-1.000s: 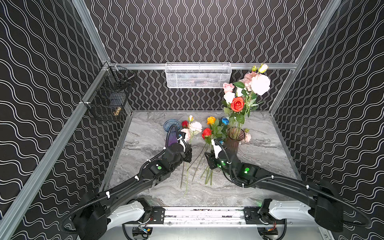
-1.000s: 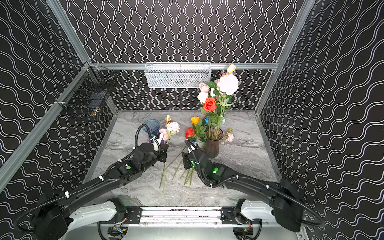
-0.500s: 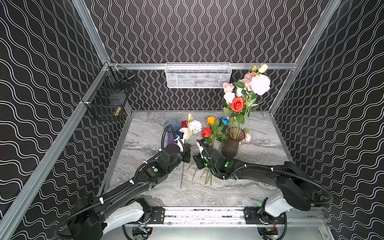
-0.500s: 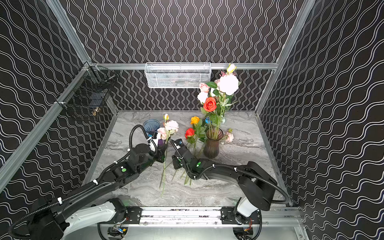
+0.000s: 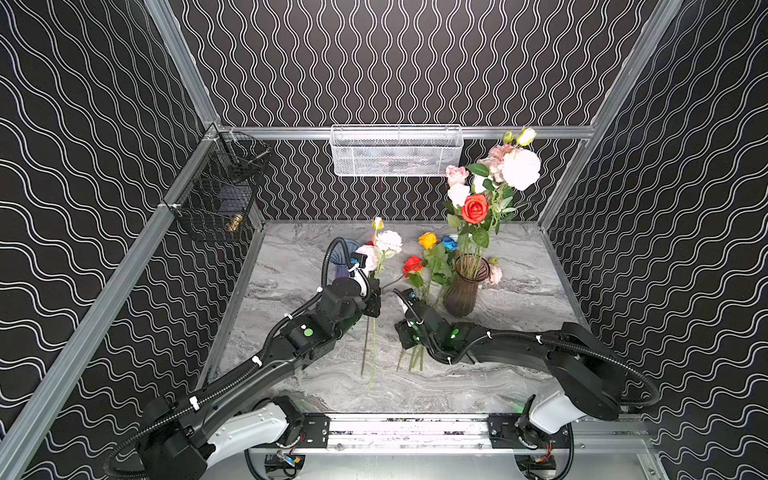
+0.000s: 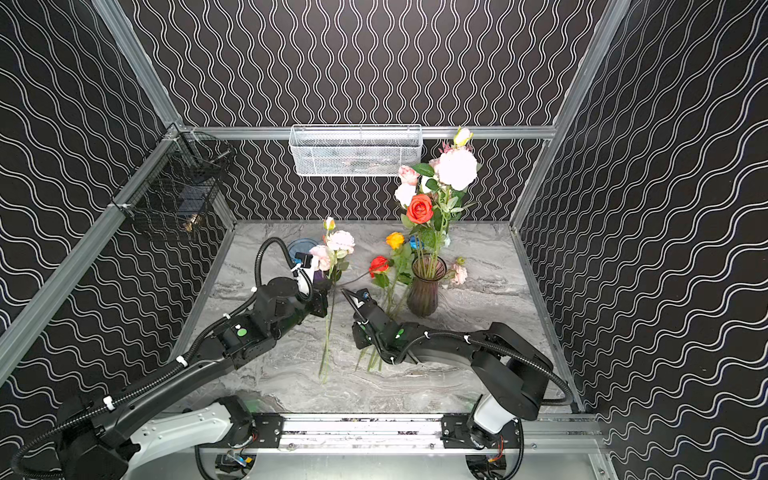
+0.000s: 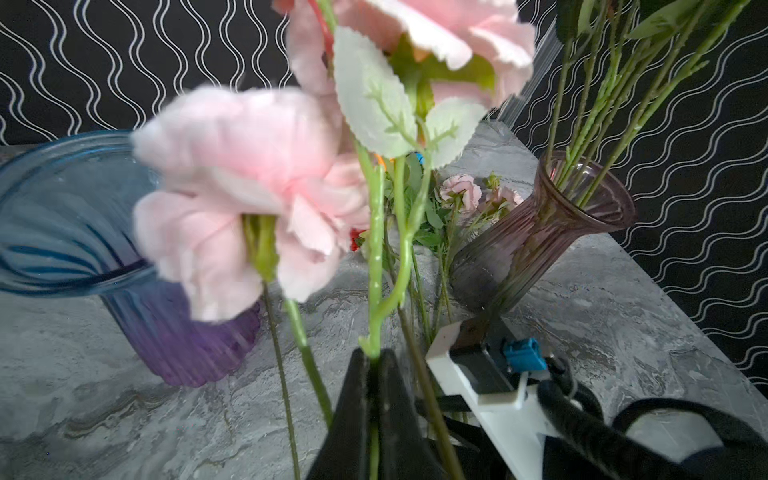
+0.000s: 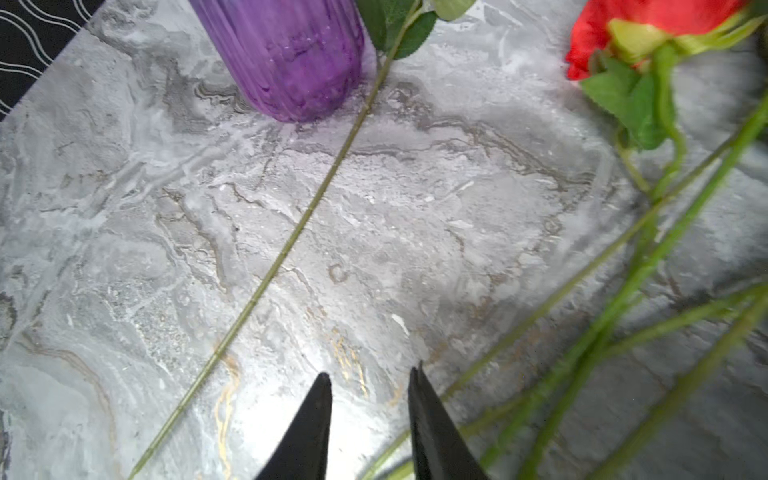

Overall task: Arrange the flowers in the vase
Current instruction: 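Raise the pink rose over the blue-purple vase while right gripper moves to pile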

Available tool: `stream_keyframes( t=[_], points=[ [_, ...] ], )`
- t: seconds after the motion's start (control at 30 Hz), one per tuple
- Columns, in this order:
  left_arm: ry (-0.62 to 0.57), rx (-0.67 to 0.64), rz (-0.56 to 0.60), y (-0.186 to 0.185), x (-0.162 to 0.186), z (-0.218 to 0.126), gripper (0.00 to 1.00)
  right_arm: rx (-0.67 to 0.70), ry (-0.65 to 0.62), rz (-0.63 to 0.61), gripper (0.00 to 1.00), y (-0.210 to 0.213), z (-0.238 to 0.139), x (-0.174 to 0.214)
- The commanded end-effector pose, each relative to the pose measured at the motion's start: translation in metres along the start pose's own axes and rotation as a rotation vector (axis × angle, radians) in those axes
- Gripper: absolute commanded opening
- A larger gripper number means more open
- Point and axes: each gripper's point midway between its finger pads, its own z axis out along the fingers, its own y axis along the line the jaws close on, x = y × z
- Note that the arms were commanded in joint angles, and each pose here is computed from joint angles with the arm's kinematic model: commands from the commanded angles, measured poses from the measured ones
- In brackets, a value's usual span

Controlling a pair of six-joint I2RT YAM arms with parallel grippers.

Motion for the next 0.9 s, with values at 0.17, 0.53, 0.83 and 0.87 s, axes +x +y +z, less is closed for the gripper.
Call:
stream_keyframes(
  t=[0.17,0.53,0.83,0.87],
  points=[
    [-0.047,-0.100,0.078,0.017,-0.029,-0.024,0.00,0.003,-0.071,-0.003,0.35,-0.003,-0.021,-0.021],
    [-0.211,-0.131,0.174,0.007,-0.107,-0.045,0.00,-0.024,-0.167,-0.003,0.50,0.002,-0.061,-0.056],
    [-0.656,-0.260,0.340,-0.011,-0.244,-0.074,0.00,-0.059,-0.281,-0.027,0.51,0.012,-0.097,-0.094],
    [-0.691,-0.274,0.356,-0.011,-0.256,-0.076,0.00,-0.056,-0.292,-0.030,0.51,0.011,-0.100,-0.096]
  ],
)
